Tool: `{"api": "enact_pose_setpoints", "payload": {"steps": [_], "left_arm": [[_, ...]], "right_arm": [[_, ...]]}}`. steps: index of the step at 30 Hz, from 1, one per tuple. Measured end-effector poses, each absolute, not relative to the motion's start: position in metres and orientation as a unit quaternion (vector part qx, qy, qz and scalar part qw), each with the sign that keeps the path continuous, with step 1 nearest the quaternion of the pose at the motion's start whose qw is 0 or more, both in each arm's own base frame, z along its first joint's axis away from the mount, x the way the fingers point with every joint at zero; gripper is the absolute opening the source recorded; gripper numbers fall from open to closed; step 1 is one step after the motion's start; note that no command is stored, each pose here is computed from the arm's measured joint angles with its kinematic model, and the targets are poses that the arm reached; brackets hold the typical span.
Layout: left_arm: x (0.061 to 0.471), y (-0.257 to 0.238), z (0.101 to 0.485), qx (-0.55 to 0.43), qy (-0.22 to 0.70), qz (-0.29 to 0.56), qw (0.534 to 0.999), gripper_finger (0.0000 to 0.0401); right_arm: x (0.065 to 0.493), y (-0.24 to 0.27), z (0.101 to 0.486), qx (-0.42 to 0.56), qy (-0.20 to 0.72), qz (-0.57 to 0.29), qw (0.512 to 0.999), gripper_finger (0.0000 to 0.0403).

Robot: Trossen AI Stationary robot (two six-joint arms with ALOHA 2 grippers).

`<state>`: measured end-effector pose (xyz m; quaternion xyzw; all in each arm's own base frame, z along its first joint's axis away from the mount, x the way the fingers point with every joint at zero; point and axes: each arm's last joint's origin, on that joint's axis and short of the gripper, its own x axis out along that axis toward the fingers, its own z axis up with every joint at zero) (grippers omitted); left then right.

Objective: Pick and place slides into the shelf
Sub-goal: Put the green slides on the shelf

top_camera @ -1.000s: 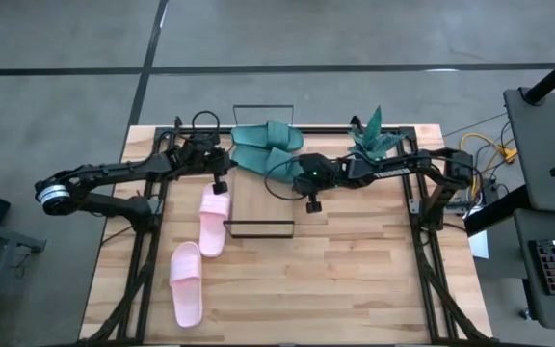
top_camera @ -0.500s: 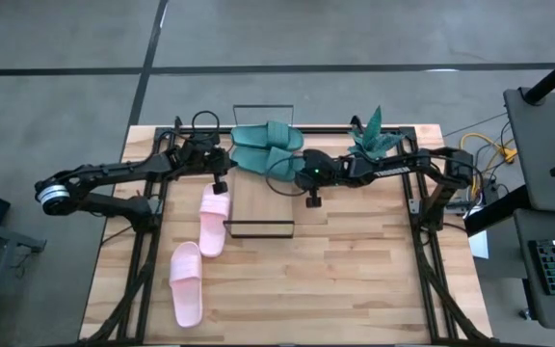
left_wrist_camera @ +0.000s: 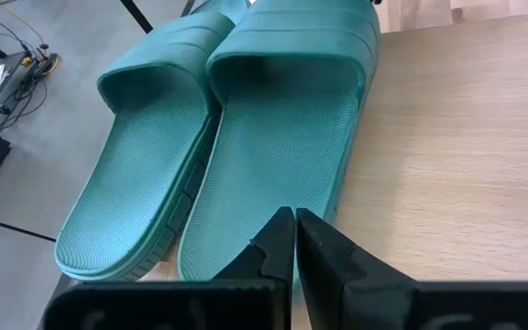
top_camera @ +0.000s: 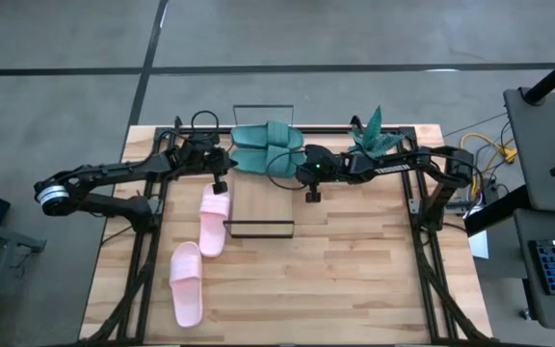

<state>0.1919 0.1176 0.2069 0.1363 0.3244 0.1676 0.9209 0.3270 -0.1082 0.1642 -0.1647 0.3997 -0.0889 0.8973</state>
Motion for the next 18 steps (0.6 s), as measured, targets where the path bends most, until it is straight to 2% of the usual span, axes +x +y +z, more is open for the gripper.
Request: {"api": "enact_pose_setpoints", "payload": {"steps": [13,18], "left_arm": [[0.1911,0.1170,0.2080,0.137,0.324,0.168,0.921,0.0000],[0.1878,0.1149,0.2121,0.138,0.320,0.169,0.922,0.0000]], "right_arm": [[0.3257,-0.1122,0.1641,-0.139,0.395,-0.090,0.904,0.0011],[0.3249,-0.1103,0.1686,-0.133,0.389,-0.076,0.908,0.0045]]}}
